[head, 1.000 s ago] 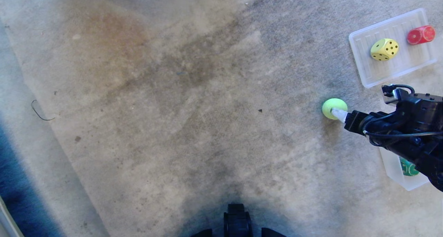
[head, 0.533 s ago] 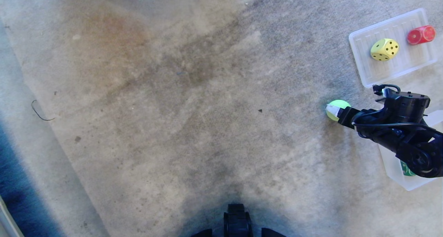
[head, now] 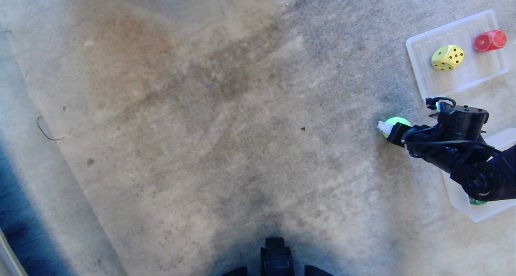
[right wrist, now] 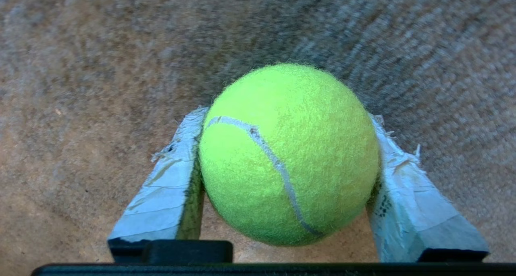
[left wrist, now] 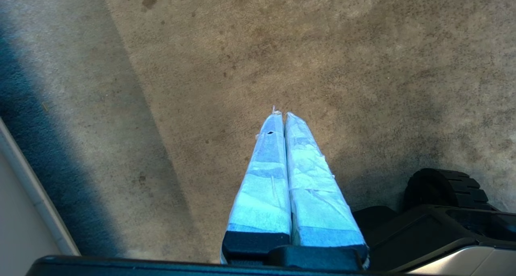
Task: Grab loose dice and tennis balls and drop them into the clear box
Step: Pick up the ball on the floor, then put the ball in the box
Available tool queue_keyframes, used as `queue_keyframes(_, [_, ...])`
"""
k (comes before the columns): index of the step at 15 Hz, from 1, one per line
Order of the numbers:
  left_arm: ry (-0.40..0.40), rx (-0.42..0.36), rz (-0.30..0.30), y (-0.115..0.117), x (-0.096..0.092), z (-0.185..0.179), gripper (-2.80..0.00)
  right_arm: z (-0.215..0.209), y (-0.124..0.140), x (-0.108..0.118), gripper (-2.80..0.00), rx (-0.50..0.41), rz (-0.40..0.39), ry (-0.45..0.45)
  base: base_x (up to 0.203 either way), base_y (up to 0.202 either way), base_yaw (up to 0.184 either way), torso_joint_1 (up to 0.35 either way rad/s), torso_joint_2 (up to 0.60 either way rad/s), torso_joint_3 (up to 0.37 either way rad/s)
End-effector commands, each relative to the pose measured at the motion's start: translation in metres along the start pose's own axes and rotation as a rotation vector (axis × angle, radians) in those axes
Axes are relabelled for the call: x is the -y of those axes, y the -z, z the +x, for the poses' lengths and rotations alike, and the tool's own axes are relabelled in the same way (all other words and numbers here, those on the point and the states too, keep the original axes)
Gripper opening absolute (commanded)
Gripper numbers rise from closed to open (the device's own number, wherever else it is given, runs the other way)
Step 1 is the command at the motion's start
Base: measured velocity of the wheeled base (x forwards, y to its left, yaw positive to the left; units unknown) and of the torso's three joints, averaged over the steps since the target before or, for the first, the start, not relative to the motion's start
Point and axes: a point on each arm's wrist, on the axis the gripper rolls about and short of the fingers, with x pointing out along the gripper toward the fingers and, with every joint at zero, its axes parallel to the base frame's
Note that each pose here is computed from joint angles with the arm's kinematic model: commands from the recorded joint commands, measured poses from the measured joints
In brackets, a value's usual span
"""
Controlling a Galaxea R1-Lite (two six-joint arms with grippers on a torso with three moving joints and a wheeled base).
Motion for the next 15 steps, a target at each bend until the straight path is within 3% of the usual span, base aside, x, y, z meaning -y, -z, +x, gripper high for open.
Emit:
queue_keyframes(1, [-0.001, 0.0, -0.001, 0.0, 0.0, 0.0, -2.8, -0.003, -0.006, -0.002, -2.8, 0.022, -0.025, -0.005, 0.0, 0.0, 0.0, 0.0, 0.0, 0.0])
queue_keyframes(8, [-0.001, 0.0, -0.001, 0.0, 0.0, 0.0, -2.8, -0.044, -0.014, -0.004, -2.8, -0.001, -0.066, 0.01, 0.0, 0.0, 0.0, 0.0, 0.0, 0.0])
queue_keyframes(12, [-0.001, 0.0, -0.001, 0.0, 0.0, 0.0, -2.8, -0.127, -0.028, -0.012, -2.8, -0.02, -0.082, 0.014, 0.0, 0.0, 0.0, 0.0, 0.0, 0.0])
queue_keyframes(15, [-0.001, 0.0, -0.001, 0.0, 0.0, 0.0, -2.8, -0.212, -0.02, -0.014, -2.8, -0.006, -0.119, 0.014, 0.0, 0.0, 0.0, 0.0, 0.0, 0.0])
